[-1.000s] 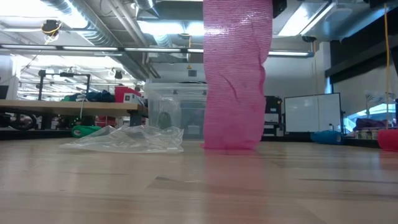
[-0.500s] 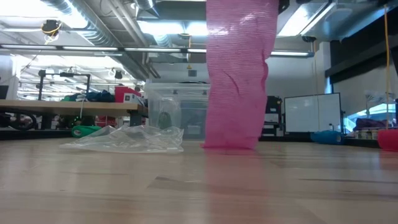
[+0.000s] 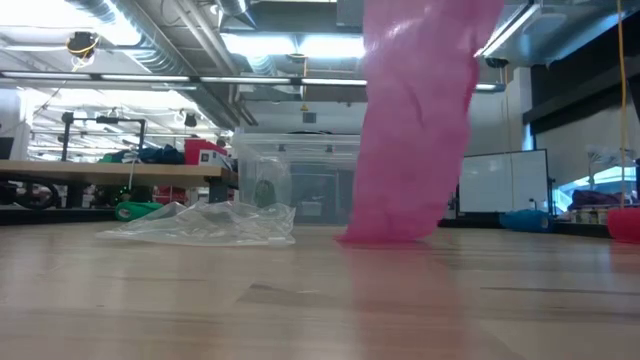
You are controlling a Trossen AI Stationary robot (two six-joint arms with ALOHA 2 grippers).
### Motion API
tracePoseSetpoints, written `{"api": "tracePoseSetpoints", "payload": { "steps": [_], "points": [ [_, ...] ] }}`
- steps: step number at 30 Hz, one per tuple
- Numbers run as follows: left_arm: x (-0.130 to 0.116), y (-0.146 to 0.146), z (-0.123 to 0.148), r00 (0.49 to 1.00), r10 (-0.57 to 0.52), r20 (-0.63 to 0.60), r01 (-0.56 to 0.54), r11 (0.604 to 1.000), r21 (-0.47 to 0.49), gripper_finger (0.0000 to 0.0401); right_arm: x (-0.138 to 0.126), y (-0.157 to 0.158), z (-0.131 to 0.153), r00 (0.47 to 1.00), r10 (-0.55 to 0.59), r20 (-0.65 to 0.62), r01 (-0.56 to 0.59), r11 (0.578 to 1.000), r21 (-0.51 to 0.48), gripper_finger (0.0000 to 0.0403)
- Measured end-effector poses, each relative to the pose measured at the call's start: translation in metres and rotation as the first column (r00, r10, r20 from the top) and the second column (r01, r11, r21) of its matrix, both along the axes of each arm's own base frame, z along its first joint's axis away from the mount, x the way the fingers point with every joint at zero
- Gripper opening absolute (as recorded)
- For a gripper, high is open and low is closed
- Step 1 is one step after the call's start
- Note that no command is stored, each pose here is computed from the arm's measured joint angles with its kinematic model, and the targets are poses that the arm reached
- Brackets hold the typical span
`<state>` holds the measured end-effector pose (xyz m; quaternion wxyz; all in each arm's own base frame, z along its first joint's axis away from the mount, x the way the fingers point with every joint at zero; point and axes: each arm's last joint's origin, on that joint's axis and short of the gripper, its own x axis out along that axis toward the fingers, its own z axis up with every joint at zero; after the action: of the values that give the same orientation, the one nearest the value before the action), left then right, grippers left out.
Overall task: Roll bandage
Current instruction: Roll the pink bandage
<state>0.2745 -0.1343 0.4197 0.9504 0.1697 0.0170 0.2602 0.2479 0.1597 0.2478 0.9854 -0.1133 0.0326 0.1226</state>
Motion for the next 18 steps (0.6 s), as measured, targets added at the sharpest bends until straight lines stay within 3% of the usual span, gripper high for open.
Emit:
{"api": "tracePoseSetpoints", "payload": {
  "steps": [10, 18],
  "points": [
    [0.007, 0.022, -0.002, 0.973, 0.214, -0.090, -0.203, 0.972, 0.119, 0.0015, -0.007, 0.040, 0.057, 0.996, 0.087, -0.023, -0.087, 0.996, -0.020, 0.0002],
    [0.014, 0.041, -0.007, 0.948, 0.286, -0.143, -0.263, 0.951, 0.162, 0.0015, -0.011, 0.052, 0.114, 0.994, 0.104, 0.018, -0.104, 0.995, -0.002, 0.0002]
  ]
}}
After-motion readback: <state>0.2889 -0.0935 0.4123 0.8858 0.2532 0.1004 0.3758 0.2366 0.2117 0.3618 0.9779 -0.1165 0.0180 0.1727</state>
